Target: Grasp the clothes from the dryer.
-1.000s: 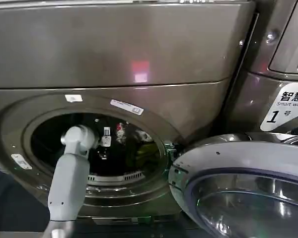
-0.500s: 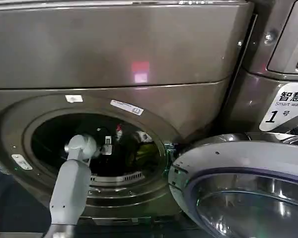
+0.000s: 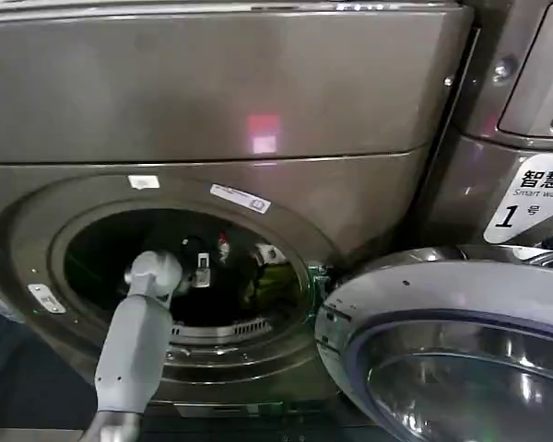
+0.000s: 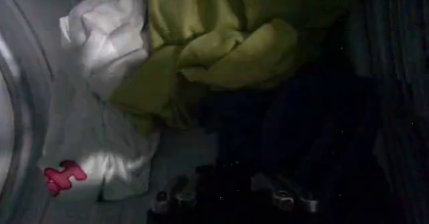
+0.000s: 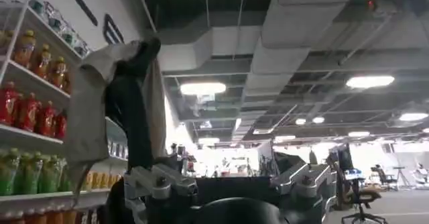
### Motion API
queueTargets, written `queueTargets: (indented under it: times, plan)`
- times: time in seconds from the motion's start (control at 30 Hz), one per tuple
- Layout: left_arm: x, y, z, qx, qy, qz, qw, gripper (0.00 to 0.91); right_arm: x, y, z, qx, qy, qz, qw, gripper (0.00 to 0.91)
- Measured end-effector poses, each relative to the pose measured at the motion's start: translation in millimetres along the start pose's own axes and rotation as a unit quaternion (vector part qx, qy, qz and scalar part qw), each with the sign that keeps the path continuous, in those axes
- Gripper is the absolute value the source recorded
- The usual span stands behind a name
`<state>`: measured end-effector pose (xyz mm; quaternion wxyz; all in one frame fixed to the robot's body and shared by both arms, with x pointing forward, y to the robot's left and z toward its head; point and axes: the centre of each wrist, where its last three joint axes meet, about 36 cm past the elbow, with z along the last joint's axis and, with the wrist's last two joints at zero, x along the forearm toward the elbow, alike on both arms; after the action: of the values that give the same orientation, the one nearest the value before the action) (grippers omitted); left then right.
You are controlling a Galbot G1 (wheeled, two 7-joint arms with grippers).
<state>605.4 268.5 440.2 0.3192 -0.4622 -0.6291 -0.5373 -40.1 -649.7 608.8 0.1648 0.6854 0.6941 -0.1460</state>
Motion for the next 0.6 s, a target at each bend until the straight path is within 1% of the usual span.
queueTargets:
  times: [0.2,0.3,0.43,0.53,0.6]
  plan:
    - [7,-5,3,0.016,-0.027,-0.011,0.999,0.000,1,2,-1,0.000,-0.001,-0.002,1.000,0.907]
    - [13,-5,3,0.034,-0.050,-0.043,0.997,0.000,3,1,0,0.000,-0.001,-0.002,1.000,0.907]
    - [24,-1,-4,0.067,-0.089,-0.135,0.985,0.000,5,2,5,-0.001,0.003,-0.005,1.000,0.907]
    - [29,0,-12,0.102,-0.112,-0.215,0.965,0.000,6,5,5,-0.003,0.003,-0.008,1.000,0.907]
    - [31,-1,-18,0.130,-0.125,-0.268,0.946,0.000,6,7,5,-0.003,0.002,-0.011,1.000,0.907]
